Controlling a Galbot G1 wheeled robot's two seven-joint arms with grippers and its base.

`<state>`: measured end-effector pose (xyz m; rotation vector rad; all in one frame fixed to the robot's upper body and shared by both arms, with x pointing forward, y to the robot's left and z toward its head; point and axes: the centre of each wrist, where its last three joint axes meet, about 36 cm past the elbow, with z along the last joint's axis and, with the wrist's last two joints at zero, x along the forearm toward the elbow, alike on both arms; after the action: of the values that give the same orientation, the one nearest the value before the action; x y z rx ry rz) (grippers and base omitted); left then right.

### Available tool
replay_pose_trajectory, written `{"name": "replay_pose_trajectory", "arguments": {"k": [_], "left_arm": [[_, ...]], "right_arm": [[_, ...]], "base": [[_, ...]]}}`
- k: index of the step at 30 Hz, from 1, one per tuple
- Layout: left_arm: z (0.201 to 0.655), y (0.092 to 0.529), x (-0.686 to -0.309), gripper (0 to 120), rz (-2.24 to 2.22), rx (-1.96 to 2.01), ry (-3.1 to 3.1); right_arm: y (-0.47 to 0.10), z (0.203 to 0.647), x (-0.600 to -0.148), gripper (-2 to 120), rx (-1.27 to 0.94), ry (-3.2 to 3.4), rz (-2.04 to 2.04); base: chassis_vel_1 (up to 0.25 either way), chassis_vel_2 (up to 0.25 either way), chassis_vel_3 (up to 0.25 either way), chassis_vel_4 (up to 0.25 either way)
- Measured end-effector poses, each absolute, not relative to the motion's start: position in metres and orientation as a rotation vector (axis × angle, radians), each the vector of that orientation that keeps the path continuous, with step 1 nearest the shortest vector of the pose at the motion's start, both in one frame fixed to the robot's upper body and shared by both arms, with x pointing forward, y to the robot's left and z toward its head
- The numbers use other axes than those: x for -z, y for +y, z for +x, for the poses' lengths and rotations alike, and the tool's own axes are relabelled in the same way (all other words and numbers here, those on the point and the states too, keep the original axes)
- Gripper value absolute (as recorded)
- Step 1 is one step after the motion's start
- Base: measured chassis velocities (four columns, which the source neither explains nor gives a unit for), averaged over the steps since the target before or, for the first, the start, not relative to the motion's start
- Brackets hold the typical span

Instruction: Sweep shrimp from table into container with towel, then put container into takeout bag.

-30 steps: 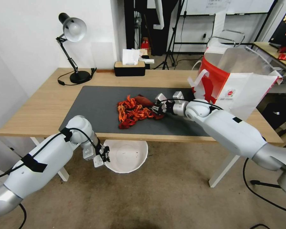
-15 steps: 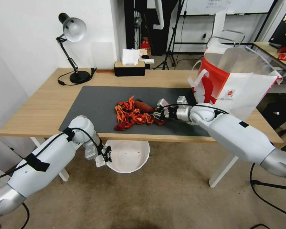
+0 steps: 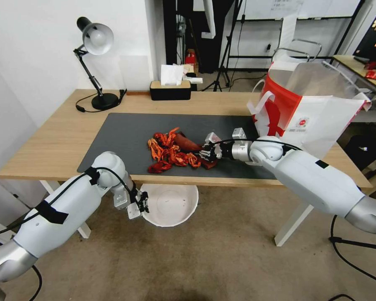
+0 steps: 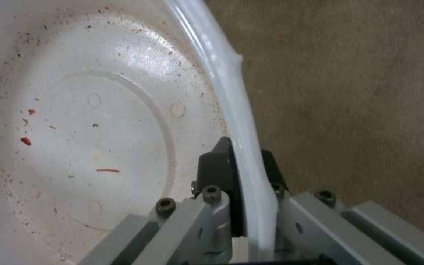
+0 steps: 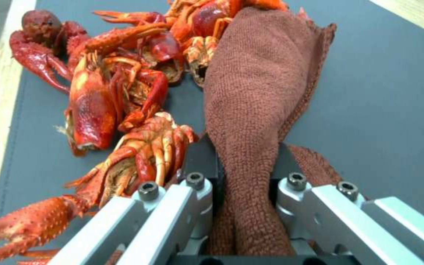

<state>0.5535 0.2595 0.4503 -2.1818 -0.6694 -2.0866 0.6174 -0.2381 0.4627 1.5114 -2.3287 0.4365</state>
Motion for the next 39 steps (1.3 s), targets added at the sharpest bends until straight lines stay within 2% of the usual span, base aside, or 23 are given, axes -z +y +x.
{"name": "replay_pose_trajectory", "arguments": {"k": [39], "left_arm": [[0.566, 0.255, -0.454, 0, -2.182, 2.081, -0.670]], "right_arm": [[-0.258, 0.606, -0.458, 9, -0.411, -2.170, 1.730]], "base": [[0.000, 0.000, 0.000, 0.000]]}}
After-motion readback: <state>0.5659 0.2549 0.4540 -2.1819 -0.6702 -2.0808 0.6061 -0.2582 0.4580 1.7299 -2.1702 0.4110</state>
